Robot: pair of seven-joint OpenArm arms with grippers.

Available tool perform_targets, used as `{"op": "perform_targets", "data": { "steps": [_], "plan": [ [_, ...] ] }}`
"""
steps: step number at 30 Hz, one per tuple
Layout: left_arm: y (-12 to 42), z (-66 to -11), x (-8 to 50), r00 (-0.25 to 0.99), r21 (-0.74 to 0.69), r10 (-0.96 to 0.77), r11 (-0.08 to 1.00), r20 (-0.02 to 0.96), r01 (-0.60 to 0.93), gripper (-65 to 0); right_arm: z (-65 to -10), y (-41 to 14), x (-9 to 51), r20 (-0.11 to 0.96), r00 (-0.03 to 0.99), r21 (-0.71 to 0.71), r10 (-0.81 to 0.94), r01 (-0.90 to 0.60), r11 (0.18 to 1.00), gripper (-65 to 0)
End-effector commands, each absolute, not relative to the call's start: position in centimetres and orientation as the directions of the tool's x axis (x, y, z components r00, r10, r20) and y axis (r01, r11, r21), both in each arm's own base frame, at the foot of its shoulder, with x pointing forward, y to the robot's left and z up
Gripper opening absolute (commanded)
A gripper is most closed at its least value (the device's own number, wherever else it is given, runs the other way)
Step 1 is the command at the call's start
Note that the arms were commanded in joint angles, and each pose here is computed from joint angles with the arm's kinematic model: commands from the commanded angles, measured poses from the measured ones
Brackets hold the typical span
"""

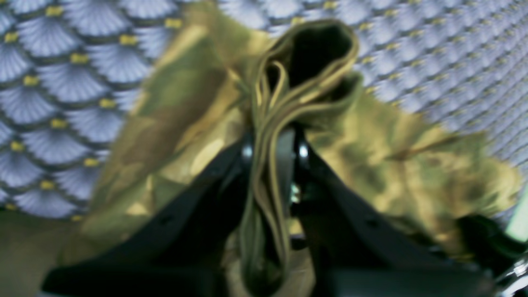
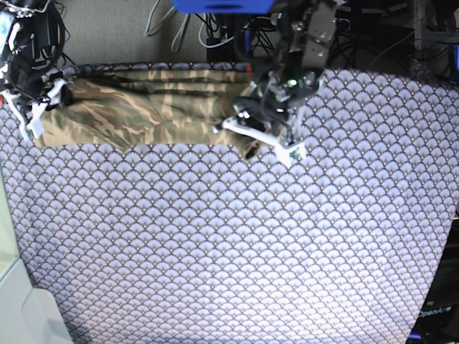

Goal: Fold the T-shirt properly
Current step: 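Fold the strip's end over toward the right gripper with the left gripper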

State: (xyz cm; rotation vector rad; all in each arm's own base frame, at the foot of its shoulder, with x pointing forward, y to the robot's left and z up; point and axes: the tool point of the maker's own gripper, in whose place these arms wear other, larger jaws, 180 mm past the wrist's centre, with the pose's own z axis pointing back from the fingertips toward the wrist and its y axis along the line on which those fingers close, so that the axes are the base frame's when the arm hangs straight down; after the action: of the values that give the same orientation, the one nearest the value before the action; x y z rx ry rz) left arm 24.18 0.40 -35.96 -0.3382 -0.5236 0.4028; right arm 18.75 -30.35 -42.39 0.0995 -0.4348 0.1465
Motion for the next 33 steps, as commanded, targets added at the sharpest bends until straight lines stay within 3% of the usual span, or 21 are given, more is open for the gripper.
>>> {"op": "perform_targets", "data": {
  "steps": [1, 7, 21, 33],
  "plan": [
    [-1.2, -34.7, 24.6, 0.786, -0.451, 0.457, 0.855, 0.417, -0.257, -63.7, -42.1, -30.6, 18.8, 0.413, 0.899, 0.049, 0.142, -0.178, 0.983, -36.9],
    [-5.9, -33.2, 24.3, 0.819, -0.497, 0.386, 0.855, 0.424, -0.146, -63.7, -42.4, -30.0, 18.8, 0.408, 0.899, 0.055, 0.159, -0.198, 0.979, -36.9],
    [-11.3, -34.4, 23.9, 0.88, -0.46, 0.213, 0.888, 0.424, 0.007, -63.7, -42.3, -30.1, 18.9, 0.408, 0.899, 0.053, 0.16, -0.198, 0.979, -36.9],
    [-14.0, -34.6, 22.9, 0.931, -0.551, 0.18, 0.834, 0.316, 0.026, -63.8, -42.4, -30.0, 18.7, 0.405, 0.9, 0.056, 0.159, -0.198, 0.979, -36.9]
  ]
}}
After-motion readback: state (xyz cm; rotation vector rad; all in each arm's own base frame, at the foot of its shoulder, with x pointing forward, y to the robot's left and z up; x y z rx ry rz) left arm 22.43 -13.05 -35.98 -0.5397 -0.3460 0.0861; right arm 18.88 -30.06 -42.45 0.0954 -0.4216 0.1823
